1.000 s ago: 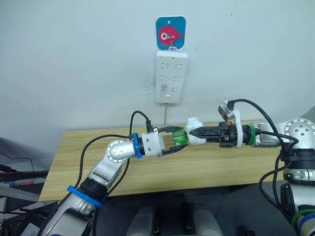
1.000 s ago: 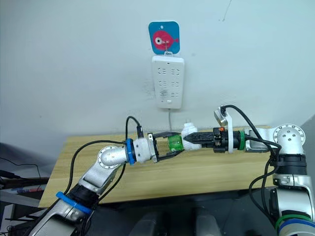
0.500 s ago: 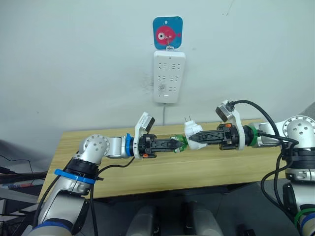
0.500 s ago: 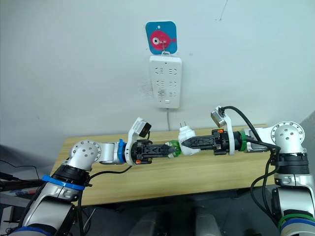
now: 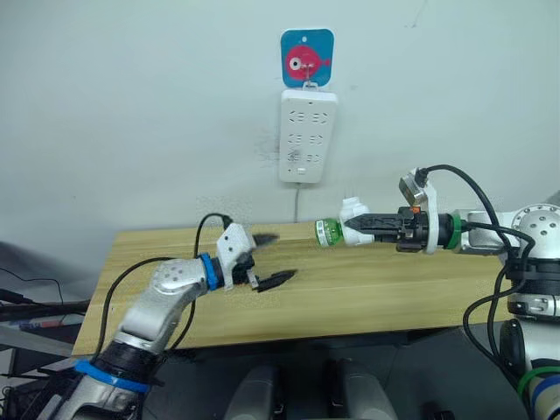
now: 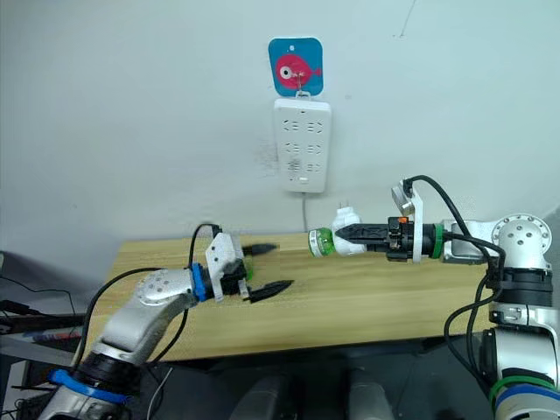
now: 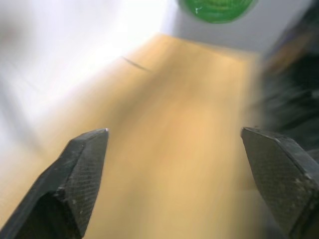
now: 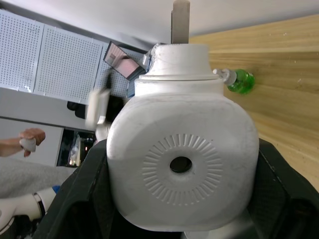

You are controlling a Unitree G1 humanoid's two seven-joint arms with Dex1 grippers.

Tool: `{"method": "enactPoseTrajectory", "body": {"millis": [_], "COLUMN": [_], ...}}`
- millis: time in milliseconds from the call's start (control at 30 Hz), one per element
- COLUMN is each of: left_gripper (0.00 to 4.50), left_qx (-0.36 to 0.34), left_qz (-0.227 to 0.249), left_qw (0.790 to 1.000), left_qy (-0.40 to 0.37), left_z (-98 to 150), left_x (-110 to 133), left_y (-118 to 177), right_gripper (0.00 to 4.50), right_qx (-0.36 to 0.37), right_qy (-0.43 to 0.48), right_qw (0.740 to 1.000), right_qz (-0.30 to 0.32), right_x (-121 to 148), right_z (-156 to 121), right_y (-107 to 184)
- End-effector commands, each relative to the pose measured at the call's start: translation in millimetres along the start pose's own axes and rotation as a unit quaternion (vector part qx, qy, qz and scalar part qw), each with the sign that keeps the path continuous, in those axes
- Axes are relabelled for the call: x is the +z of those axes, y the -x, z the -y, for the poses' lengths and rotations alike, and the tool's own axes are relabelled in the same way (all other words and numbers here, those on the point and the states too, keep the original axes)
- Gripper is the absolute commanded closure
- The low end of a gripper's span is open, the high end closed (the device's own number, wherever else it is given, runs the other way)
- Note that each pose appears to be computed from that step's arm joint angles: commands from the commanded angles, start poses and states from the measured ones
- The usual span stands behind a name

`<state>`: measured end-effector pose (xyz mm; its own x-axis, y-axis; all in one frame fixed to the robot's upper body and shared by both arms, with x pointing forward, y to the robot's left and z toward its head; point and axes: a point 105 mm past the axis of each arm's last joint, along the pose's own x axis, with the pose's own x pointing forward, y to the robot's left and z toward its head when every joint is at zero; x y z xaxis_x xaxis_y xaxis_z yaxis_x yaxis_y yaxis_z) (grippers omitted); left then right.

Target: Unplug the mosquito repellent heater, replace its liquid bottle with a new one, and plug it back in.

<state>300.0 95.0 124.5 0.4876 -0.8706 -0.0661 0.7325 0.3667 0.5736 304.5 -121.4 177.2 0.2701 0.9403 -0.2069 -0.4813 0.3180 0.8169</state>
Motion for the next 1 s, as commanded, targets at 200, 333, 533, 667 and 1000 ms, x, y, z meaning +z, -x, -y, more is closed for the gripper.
{"method": "enactPoseTrajectory", "body": {"millis": [200, 333, 533, 667, 1000], "left_gripper": [0.01, 0.01, 0.39, 1.59, 2.28], "left_qx": [0.062, 0.066, 0.071, 0.070, 0.012], "left_qz": [0.122, 0.128, 0.137, 0.136, 0.166], "left_qw": [0.948, 0.942, 0.936, 0.936, 0.982], "left_qy": [-0.288, -0.303, -0.316, -0.317, -0.094], "left_z": [1.9, 3.7, 2.7, 1.7, -2.3], "left_x": [43.9, 43.5, 45.9, 44.5, 55.3], "left_y": [-17.6, -26.8, -32.2, -32.2, -31.9], "right_gripper": [1.53, 1.53, 1.53, 1.53, 1.53], "right_qx": [0.037, 0.046, 0.050, 0.051, 0.034], "right_qy": [0.015, 0.016, 0.017, 0.016, 0.031], "right_qw": [0.999, 0.999, 0.999, 0.999, 0.999], "right_qz": [0.021, 0.014, 0.006, 0.005, -0.021], "right_x": [12.5, 9.6, 6.8, 5.4, -5.0], "right_z": [-18.9, -22.8, -25.5, -25.4, -23.1], "right_y": [-9.7, -14.2, -17.4, -17.3, -14.8]}}
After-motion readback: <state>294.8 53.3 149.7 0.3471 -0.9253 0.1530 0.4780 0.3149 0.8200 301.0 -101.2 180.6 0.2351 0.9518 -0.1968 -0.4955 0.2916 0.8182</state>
